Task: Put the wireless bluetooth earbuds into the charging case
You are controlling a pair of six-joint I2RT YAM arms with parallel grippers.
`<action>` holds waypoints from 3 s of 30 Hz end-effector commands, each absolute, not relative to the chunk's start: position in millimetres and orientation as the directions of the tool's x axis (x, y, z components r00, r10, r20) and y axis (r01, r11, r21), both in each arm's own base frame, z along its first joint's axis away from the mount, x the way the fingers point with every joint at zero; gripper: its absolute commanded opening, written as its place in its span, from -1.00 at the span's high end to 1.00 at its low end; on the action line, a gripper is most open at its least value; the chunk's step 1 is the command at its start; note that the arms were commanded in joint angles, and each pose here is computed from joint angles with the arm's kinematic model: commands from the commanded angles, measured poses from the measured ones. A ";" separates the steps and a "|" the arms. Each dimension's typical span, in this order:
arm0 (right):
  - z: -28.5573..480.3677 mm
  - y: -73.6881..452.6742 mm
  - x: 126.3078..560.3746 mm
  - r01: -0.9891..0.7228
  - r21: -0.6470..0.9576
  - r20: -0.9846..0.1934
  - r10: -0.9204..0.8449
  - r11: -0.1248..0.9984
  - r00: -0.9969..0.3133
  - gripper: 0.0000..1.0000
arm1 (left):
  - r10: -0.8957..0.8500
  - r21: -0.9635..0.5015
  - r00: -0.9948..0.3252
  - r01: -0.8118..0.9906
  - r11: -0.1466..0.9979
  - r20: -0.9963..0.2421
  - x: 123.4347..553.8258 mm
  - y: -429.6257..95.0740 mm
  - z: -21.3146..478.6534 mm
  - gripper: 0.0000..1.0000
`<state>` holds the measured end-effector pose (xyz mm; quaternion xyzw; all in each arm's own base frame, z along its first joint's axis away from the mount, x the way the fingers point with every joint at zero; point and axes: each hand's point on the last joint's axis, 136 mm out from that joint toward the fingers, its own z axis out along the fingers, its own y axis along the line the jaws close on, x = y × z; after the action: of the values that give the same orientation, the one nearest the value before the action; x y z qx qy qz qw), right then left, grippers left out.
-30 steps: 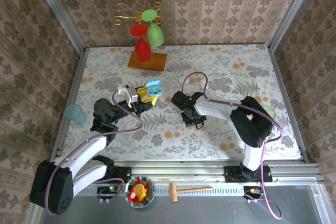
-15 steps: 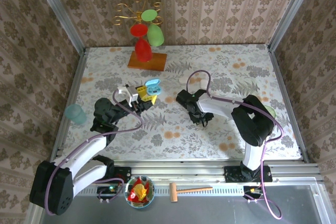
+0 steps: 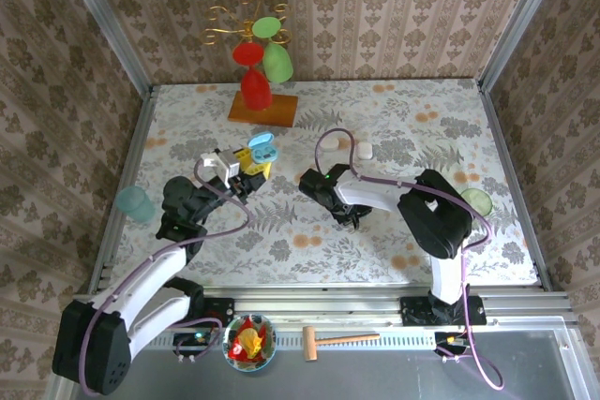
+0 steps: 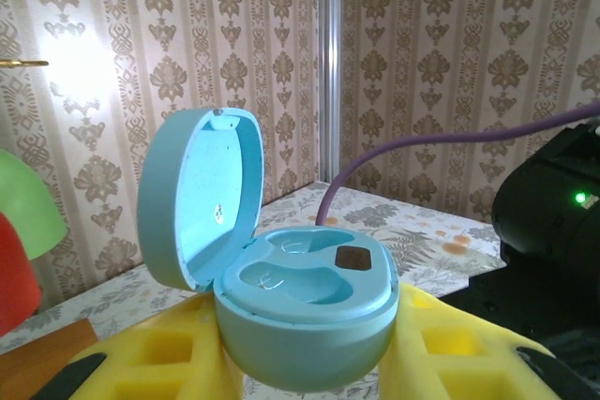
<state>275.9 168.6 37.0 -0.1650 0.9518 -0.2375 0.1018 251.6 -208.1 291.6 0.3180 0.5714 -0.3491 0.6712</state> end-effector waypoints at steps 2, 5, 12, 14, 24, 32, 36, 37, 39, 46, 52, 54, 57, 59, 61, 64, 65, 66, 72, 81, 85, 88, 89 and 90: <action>40.5 163.8 277.4 -0.273 -0.545 -0.091 -0.380 0.792 -0.920 0.52 | -0.087 0.046 0.119 0.808 0.588 -0.989 255.5 -201.4 291.2 0.34; 37.2 163.2 275.7 -0.282 -0.555 -0.076 -0.386 0.782 -0.920 0.53 | -0.084 0.048 0.120 0.808 0.587 -0.989 256.1 -201.6 291.0 0.34; 30.6 162.1 275.0 -0.297 -0.567 -0.054 -0.394 0.768 -0.917 0.58 | -0.084 0.045 0.116 0.808 0.588 -0.990 257.4 -201.1 289.9 0.34; 29.2 162.8 275.2 -0.300 -0.569 -0.049 -0.396 0.766 -0.917 0.59 | -0.085 0.044 0.116 0.806 0.590 -0.990 257.6 -200.5 289.8 0.34; 20.0 161.2 273.5 -0.318 -0.576 -0.022 -0.404 0.753 -0.915 0.60 | -0.083 0.042 0.113 0.803 0.595 -0.990 259.0 -199.8 288.8 0.33; 14.5 161.2 273.4 -0.328 -0.579 -0.010 -0.409 0.747 -0.912 0.61 | -0.087 0.038 0.113 0.800 0.598 -0.990 259.0 -199.0 289.2 0.33; 12.7 161.9 274.4 -0.333 -0.580 -0.008 -0.413 0.744 -0.911 0.59 | -0.088 0.038 0.113 0.799 0.600 -0.990 259.4 -198.6 288.9 0.33; 12.7 161.8 274.3 -0.333 -0.580 -0.007 -0.413 0.743 -0.911 0.59 | -0.089 0.036 0.112 0.800 0.599 -0.990 259.3 -198.7 288.8 0.34; 12.5 162.2 275.4 -0.334 -0.580 -0.008 -0.415 0.743 -0.910 0.58 | -0.090 0.038 0.115 0.797 0.602 -0.989 259.5 -197.8 289.7 0.33; 9.8 162.3 276.0 -0.342 -0.585 0.001 -0.421 0.736 -0.907 0.56 | -0.092 0.036 0.114 0.797 0.603 -0.989 259.5 -197.5 289.7 0.34; 9.7 162.8 277.0 -0.342 -0.584 0.000 -0.422 0.736 -0.907 0.57 | -0.091 0.035 0.113 0.796 0.604 -0.989 259.7 -197.1 288.9 0.33; 10.2 163.3 277.4 -0.343 -0.583 -0.001 -0.423 0.737 -0.906 0.62 | -0.091 0.035 0.113 0.796 0.605 -0.989 259.8 -196.9 289.2 0.34; 14.1 162.1 279.3 -0.335 -0.590 -0.011 -0.423 0.735 -0.906 0.68 | -0.092 0.034 0.112 0.795 0.605 -0.989 259.7 -196.9 288.6 0.33; 20.0 161.1 280.6 -0.322 -0.587 -0.028 -0.417 0.742 -0.909 0.69 | -0.090 0.034 0.111 0.795 0.606 -0.990 260.1 -196.8 288.1 0.33; 28.6 162.8 281.7 -0.296 -0.546 -0.069 -0.395 0.784 -0.916 0.69 | -0.089 0.032 0.107 0.795 0.606 -0.990 260.9 -196.9 288.0 0.33; 41.8 169.4 282.7 -0.240 -0.406 -0.157 -0.326 0.882 -0.932 0.69 | -0.085 0.027 0.099 0.796 0.605 -0.991 262.3 -197.6 285.7 0.34; 45.7 171.6 282.4 -0.218 -0.341 -0.183 -0.292 0.915 -0.939 0.69 | -0.085 0.025 0.096 0.797 0.604 -0.992 262.5 -198.1 285.3 0.33; 50.8 175.4 283.3 -0.188 -0.254 -0.214 -0.245 0.949 -0.946 0.69 | -0.083 0.023 0.091 0.798 0.602 -0.992 263.0 -198.6 283.8 0.33; 81.1 183.7 288.1 -0.033 0.183 -0.261 0.016 0.983 -0.965 0.68 | -0.079 0.023 0.087 0.803 0.596 -0.993 264.1 -200.5 281.7 0.33; 125.4 199.6 297.9 0.104 0.671 -0.151 0.272 0.734 -0.950 0.68 | -0.075 0.024 0.081 0.822 0.569 -0.994 263.9 -208.2 274.2 0.33; 136.9 201.8 301.1 0.117 0.737 -0.118 0.298 0.666 -0.947 0.68 | -0.070 0.025 0.076 0.836 0.548 -0.995 262.5 -215.3 268.8 0.33; 139.6 203.0 303.4 0.138 0.757 -0.098 0.320 0.639 -0.943 0.68 | -0.075 0.026 0.078 0.846 0.533 -0.994 261.7 -220.2 266.5 0.33; 144.7 202.9 303.8 0.137 0.763 -0.105 0.330 0.632 -0.938 0.68 | -0.076 0.025 0.076 0.849 0.528 -0.994 262.1 -221.6 265.6 0.33; 150.5 202.3 304.3 0.136 0.770 -0.112 0.342 0.623 -0.933 0.67 | -0.075 0.025 0.075 0.851 0.524 -0.994 262.6 -223.3 265.0 0.33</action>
<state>306.3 193.9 125.7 0.1288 0.9144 0.3642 0.1205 268.1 -218.5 257.5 0.3175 0.6065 -0.3513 0.6387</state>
